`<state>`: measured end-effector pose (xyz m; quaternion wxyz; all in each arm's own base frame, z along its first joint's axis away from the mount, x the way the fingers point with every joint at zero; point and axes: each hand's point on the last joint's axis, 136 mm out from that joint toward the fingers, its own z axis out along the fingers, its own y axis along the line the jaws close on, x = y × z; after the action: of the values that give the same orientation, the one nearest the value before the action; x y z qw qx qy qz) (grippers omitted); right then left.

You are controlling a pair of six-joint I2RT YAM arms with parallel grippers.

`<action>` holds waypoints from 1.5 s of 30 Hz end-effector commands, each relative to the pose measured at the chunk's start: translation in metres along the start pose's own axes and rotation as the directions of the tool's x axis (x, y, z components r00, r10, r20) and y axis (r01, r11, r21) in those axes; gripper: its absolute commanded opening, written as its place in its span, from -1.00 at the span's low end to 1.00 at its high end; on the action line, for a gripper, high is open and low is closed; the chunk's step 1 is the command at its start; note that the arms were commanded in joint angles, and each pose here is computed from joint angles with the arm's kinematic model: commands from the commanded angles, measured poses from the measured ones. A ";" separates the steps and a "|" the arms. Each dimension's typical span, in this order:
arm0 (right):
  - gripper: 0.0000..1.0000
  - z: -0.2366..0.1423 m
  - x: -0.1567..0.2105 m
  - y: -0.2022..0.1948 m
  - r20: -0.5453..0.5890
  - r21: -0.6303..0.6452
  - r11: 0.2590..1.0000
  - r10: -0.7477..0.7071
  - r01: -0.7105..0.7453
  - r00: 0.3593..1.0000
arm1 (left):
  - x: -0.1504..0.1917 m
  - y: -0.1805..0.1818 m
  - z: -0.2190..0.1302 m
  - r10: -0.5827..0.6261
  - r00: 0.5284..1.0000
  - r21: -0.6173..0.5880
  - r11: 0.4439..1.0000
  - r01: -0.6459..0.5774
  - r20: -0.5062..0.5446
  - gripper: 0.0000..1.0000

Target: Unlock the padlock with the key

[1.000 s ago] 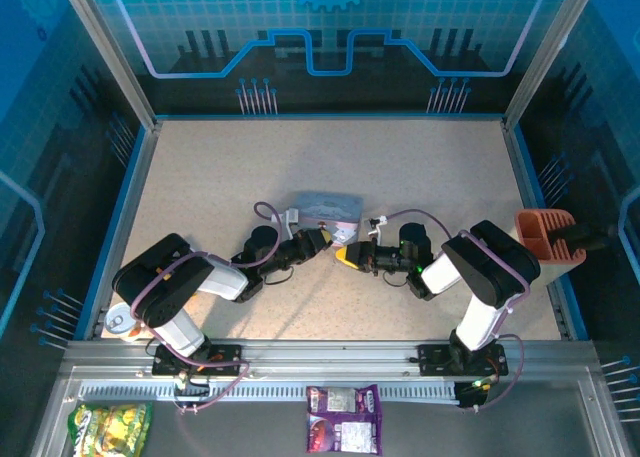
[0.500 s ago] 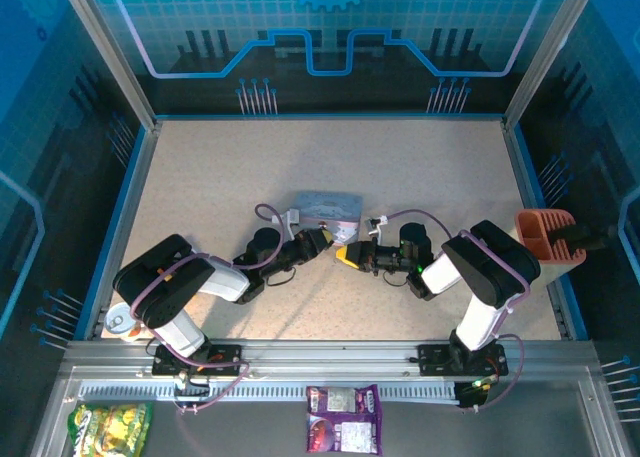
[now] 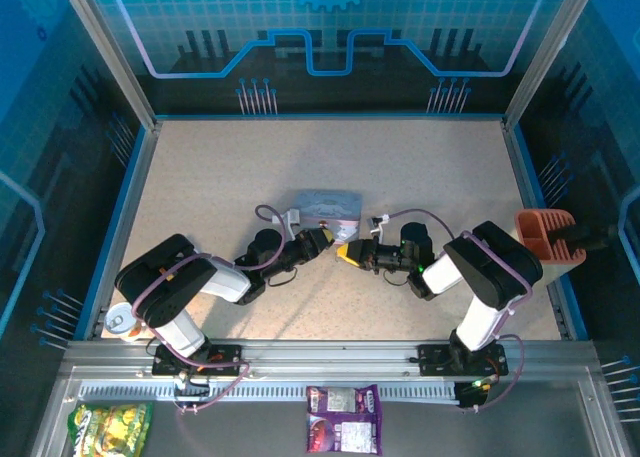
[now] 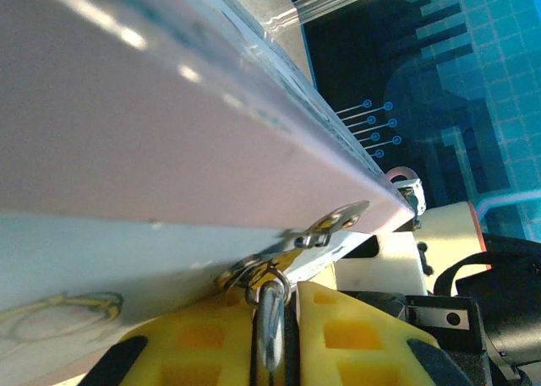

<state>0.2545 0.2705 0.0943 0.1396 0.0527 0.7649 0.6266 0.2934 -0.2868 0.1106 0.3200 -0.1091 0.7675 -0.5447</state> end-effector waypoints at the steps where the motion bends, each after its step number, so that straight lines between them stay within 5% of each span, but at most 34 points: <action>1: -1.00 -0.006 -0.056 0.027 0.251 -0.026 0.996 -0.078 0.087 0.965 | 0.061 -0.064 -0.006 0.113 0.967 0.269 0.962 -0.050 -0.227 -0.97; 12: -1.00 -0.007 -0.058 0.030 0.298 -0.033 0.997 -0.061 0.074 0.953 | 0.058 -0.063 -0.004 0.089 0.977 0.258 0.966 -0.037 -0.193 -0.96; 45: -1.00 0.018 -0.021 0.038 0.309 0.014 0.996 -0.091 0.091 0.947 | -0.005 -0.097 0.008 -0.113 0.982 0.270 0.961 0.068 0.154 -0.99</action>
<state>0.2908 0.2621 0.1002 0.2822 0.1700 0.7597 0.5607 0.3006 -0.2852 0.1146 0.3754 -0.2040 0.7343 -0.5275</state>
